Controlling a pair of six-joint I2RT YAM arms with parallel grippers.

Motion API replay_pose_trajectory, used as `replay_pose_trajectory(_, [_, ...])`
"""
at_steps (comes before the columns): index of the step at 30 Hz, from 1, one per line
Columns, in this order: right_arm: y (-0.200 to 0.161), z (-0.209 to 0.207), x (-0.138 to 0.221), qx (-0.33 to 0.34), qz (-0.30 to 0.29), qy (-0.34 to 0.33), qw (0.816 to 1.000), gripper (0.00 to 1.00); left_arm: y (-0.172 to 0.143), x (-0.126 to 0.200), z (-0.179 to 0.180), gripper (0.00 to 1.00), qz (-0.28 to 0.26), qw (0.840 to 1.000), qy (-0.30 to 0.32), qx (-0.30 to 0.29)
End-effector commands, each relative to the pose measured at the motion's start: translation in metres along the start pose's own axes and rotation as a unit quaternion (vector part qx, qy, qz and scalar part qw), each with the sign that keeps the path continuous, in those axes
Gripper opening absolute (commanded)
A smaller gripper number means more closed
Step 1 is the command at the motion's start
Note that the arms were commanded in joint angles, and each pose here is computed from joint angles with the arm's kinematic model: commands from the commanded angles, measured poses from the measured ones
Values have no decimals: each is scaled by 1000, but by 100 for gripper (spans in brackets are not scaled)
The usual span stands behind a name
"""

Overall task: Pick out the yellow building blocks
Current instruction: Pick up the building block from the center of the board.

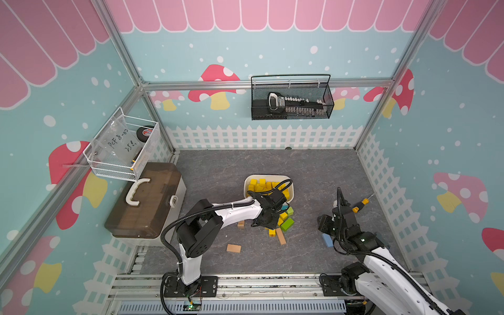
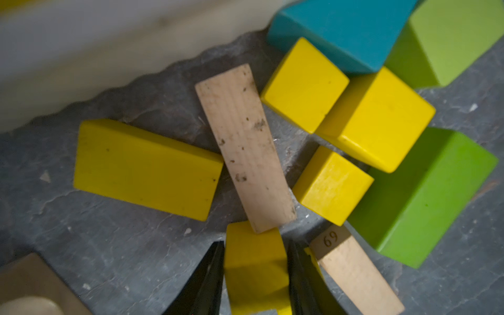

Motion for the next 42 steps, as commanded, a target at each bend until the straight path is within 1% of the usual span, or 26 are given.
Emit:
replay_pose_trajectory(1, [-2,-4,1,-9,-1,-4,1000,52,7,14,1,40,-20,1000,11,-10])
replay_pose_trajectory(10, [-2,-4,0,-9,-1,-5,1000,52,6,25,3,32,-32,999,11,-13])
replay_pose_trajectory(20, [-2,-5,2,-9,-3,-6,1000,52,16,39,5,31,-45,999,10,-16])
replay_pose_trajectory(26, [-2,-5,3,-8,-5,-6,1000,53,36,51,14,31,-56,998,-2,-7])
replay_pose_trajectory(34, [-2,-5,2,-9,-3,-7,1000,53,77,82,28,32,-82,996,-35,15])
replay_pose_trajectory(38, [-3,-5,1,-8,-2,-7,1000,53,99,94,29,34,-93,995,-29,12])
replay_pose_trajectory(42, [-2,-5,1,-8,-2,-7,1000,53,119,95,28,34,-95,995,-25,11])
Point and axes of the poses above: each gripper's point midway between its finger pads, its own x axis back along the fingers, its own z axis along the line the jaws close on, y = z × x, the point moved 3 cm from there along x, back along the fingers, and after that the axes turned 7 degrees about x, right-handed, at the moved point
